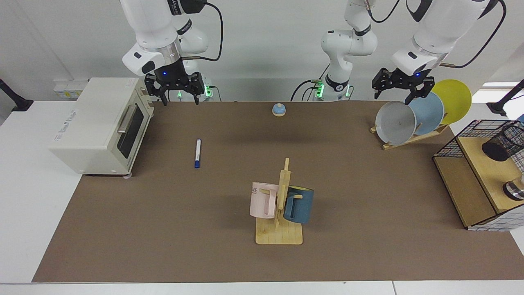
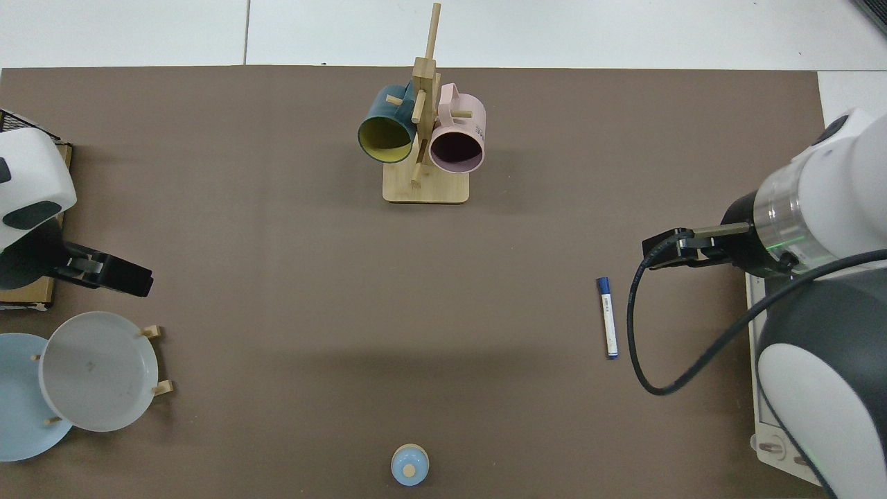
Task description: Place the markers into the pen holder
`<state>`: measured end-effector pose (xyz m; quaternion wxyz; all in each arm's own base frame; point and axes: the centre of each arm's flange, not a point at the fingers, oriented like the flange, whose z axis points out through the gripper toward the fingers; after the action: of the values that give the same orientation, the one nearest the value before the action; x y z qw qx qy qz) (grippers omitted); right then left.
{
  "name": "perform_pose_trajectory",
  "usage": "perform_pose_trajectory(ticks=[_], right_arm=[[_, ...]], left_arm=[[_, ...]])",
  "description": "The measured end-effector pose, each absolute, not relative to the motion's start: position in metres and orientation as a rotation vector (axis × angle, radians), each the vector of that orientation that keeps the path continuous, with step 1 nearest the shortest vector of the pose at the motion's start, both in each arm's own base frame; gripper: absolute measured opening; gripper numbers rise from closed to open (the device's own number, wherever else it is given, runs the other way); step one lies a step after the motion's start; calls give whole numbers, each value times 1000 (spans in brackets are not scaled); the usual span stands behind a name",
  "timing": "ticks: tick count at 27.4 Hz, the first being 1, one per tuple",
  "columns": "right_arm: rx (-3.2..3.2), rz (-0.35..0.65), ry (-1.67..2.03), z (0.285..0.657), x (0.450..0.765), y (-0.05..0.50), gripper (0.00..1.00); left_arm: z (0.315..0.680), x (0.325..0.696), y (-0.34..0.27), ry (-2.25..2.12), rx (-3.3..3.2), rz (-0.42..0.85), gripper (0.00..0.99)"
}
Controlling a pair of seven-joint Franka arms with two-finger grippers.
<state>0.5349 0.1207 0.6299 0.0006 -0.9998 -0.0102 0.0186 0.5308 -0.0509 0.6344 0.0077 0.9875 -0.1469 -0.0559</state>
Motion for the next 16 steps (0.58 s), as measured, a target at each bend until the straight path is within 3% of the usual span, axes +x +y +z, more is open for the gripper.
perform_pose_trajectory(ticks=[16], right_arm=[[-3140, 59, -18, 630, 536, 116, 1000]], left_arm=[[634, 531, -51, -459, 3087, -175, 991]])
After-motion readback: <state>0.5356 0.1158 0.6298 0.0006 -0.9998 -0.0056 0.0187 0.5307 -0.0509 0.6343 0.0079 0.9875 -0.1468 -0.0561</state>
